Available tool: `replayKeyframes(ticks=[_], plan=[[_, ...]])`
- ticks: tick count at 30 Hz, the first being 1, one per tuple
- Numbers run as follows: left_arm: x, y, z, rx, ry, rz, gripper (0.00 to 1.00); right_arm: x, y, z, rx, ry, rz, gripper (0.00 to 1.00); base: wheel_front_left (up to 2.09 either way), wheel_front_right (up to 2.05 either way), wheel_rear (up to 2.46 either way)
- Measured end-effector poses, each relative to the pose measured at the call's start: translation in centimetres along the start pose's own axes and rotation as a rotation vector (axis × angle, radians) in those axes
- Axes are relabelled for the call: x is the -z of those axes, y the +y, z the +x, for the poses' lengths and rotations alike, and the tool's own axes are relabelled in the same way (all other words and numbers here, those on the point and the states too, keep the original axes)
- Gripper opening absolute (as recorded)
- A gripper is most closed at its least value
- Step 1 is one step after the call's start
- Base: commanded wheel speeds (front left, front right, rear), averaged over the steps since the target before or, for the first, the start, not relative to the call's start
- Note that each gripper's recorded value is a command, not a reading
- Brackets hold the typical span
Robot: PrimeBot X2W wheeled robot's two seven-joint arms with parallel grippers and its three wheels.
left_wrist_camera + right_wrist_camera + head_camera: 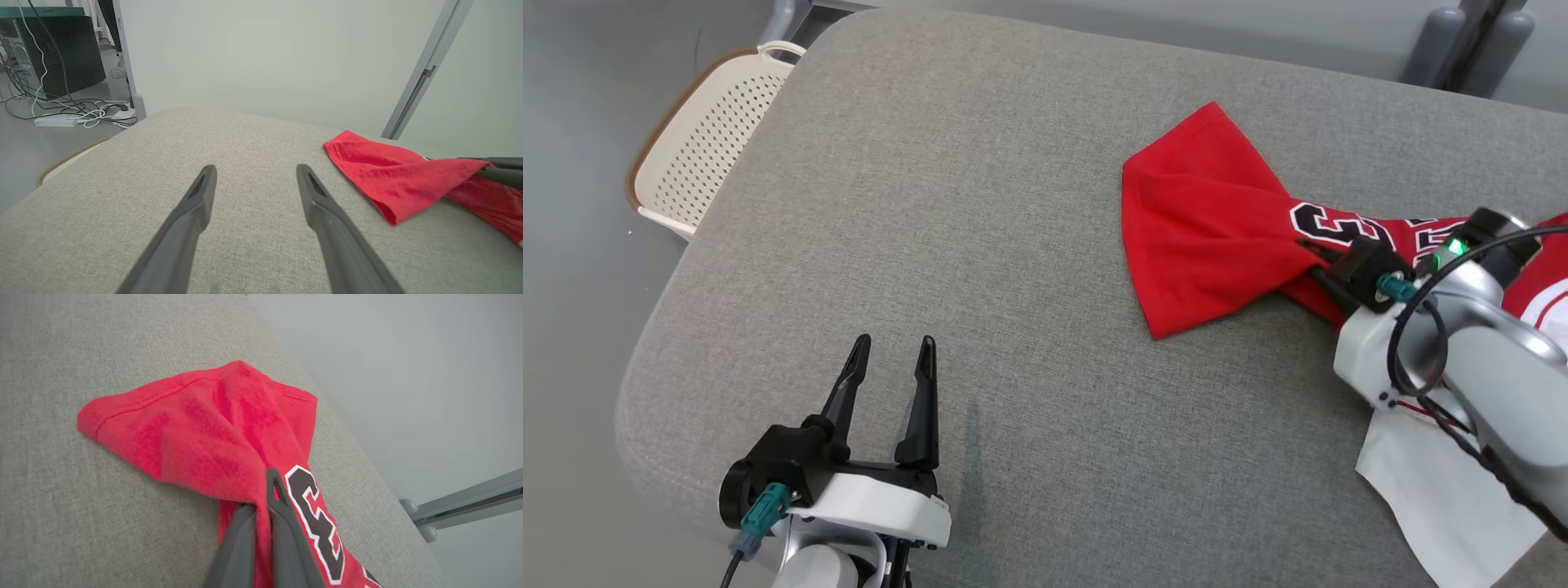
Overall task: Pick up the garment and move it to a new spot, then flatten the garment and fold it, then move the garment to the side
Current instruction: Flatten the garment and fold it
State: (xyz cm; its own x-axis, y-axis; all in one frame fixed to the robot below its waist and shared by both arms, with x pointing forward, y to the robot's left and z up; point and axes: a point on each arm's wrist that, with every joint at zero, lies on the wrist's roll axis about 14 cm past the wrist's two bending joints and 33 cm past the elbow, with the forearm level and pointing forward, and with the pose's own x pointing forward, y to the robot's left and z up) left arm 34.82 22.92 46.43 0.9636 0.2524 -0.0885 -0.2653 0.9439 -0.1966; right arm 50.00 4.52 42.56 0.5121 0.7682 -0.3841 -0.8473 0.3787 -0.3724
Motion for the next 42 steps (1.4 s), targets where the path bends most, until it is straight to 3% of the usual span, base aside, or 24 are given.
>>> replayKeyframes(ticks=[10, 15, 21, 27, 34, 36, 37, 38, 39, 41, 42], plan=[[1.0, -1.0, 0.6, 0.026, 0.028, -0.003, 1.00, -3.5, -5.4, 0.4, 0.101, -0.096, 0.051, 0.00, 0.00, 0.00, 0.00], [1.1, -1.4, 1.0, 0.037, 0.032, -0.005, 1.00, -5.1, -9.8, 0.6, 0.185, -0.116, 0.057, 0.00, 0.00, 0.00, 0.00], [1.0, -0.6, 0.8, 0.012, 0.036, -0.003, 1.00, -1.0, -16.5, 0.1, 0.375, 0.008, 0.212, 0.00, 0.00, 0.00, 0.00], [1.4, 0.4, 0.5, -0.024, 0.054, 0.000, 1.00, 2.9, -17.1, 0.9, 0.421, 0.090, 0.270, 0.00, 0.00, 0.00, 0.00], [1.5, 0.1, 1.2, -0.021, 0.054, 0.005, 1.00, 5.2, -20.9, -1.8, 0.549, 0.105, 0.265, 0.00, 0.00, 0.00, 0.00], [1.7, -0.2, 1.3, -0.012, 0.058, 0.007, 1.00, 5.6, -20.9, -2.2, 0.562, 0.105, 0.283, 0.30, 0.00, 0.00, 0.00], [1.7, -0.4, 1.5, -0.005, 0.060, 0.010, 1.00, 5.7, -20.8, -2.3, 0.563, 0.110, 0.281, 0.64, 0.00, 0.00, 0.00], [1.8, -0.6, 1.6, 0.002, 0.061, 0.010, 1.00, 5.9, -20.7, -2.5, 0.563, 0.116, 0.276, 0.74, 0.00, 0.00, 0.00], [1.9, -0.8, 1.7, 0.008, 0.062, 0.010, 1.00, 6.0, -20.6, -2.7, 0.565, 0.120, 0.275, 0.75, 0.00, 0.00, 0.00], [2.0, -1.2, 1.9, 0.023, 0.064, 0.013, 1.00, 6.1, -20.7, -3.2, 0.576, 0.119, 0.276, 1.00, 0.00, 0.00, 0.00], [2.1, -1.4, 2.1, 0.030, 0.065, 0.014, 1.00, 6.3, -20.7, -3.5, 0.581, 0.124, 0.283, 1.00, 0.00, 0.00, 0.00]])
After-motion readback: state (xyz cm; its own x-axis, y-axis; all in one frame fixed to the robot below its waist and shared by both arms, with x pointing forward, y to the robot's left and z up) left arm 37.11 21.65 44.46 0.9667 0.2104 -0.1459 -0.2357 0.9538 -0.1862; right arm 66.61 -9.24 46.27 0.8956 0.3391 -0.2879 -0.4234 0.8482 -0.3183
